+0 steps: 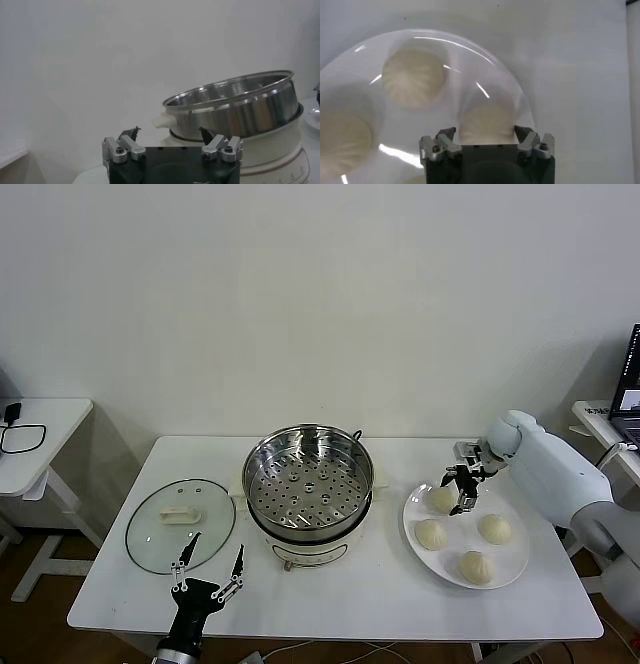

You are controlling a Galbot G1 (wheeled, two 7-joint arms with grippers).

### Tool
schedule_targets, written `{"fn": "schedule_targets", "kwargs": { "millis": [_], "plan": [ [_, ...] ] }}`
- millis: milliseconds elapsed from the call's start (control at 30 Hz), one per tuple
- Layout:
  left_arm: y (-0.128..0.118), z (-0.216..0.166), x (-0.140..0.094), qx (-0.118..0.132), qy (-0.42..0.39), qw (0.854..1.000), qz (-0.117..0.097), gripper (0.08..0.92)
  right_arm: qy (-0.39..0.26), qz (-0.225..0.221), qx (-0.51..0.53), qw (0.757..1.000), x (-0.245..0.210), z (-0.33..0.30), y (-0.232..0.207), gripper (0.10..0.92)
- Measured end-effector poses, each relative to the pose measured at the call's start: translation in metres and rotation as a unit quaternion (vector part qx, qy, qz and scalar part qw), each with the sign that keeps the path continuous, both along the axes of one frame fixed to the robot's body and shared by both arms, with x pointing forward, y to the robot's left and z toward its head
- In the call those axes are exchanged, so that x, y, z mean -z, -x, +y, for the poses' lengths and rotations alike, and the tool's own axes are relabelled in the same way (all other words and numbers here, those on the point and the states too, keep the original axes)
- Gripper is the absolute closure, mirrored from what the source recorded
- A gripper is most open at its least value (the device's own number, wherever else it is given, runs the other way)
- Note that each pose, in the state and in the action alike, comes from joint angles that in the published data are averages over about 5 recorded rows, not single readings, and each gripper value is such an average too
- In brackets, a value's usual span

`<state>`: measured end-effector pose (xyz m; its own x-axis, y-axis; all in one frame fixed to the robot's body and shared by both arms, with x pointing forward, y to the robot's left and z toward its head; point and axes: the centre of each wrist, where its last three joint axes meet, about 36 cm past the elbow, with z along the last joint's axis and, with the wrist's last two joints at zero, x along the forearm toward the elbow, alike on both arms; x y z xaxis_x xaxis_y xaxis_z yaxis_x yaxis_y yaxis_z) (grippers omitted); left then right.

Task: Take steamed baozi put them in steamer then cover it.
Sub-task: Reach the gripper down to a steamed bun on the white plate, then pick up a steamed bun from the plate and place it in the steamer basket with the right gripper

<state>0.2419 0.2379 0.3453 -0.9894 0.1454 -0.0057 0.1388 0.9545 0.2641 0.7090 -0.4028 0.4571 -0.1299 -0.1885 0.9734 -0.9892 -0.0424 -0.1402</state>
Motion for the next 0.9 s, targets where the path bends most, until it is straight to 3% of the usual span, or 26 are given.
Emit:
{"fn": "schedule_targets", "kwargs": {
  "millis": [167, 400, 667, 900],
  "plan": [
    [-0.001, 0.0, 0.0, -0.001, 0.0, 1.0, -0.001, 0.177, 0.002, -0.004, -0.003, 1.0, 0.0, 0.0, 0.001, 0.39],
    [-0.002, -0.001, -0.002, -0.001, 0.0, 1.0, -0.002, 0.177, 0.007, -0.017, -0.029, 0.999, -0.019, 0.001, -0.002, 0.4],
    [-0.004, -0.002, -0.005, 0.003, 0.001, 1.0, -0.005, 0.177, 0.001, -0.071, -0.152, 0.986, -0.101, 0.036, -0.018, 0.371],
    [-0.002, -0.003, -0.007, 0.005, 0.001, 1.0, -0.006, 0.177, 0.005, -0.125, -0.308, 0.943, -0.183, 0.11, -0.024, 0.369]
  ]
}}
